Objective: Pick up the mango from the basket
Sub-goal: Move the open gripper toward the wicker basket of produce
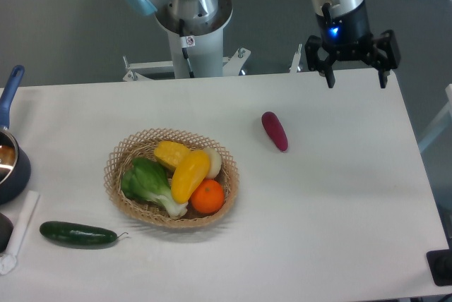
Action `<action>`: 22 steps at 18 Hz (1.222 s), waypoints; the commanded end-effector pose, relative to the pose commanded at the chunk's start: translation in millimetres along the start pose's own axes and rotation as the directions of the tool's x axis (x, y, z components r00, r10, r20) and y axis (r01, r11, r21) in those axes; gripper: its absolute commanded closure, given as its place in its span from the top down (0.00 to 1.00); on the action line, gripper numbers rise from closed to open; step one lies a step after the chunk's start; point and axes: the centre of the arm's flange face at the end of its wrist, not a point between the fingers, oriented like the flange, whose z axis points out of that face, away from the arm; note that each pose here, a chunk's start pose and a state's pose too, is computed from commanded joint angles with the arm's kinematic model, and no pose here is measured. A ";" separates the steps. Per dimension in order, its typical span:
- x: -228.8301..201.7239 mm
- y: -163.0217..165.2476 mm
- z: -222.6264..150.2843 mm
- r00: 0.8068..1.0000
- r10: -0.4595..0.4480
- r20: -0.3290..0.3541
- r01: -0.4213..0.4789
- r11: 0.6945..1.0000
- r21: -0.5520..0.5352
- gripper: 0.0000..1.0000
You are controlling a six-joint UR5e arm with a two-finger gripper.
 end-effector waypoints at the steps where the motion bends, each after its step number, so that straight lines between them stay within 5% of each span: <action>1: 1.5 0.1 1.4 1.000 0.003 0.000 -0.003 1.000 -0.004 1.00; 11: 28.0 5.0 20.5 0.999 0.005 -0.052 -0.006 1.000 -0.010 1.00; 15: 66.0 -6.3 18.7 0.992 -0.083 -0.094 0.083 0.997 -0.001 1.00; 22: 133.4 -44.9 36.0 0.931 -0.300 -0.207 0.301 0.953 -0.027 1.00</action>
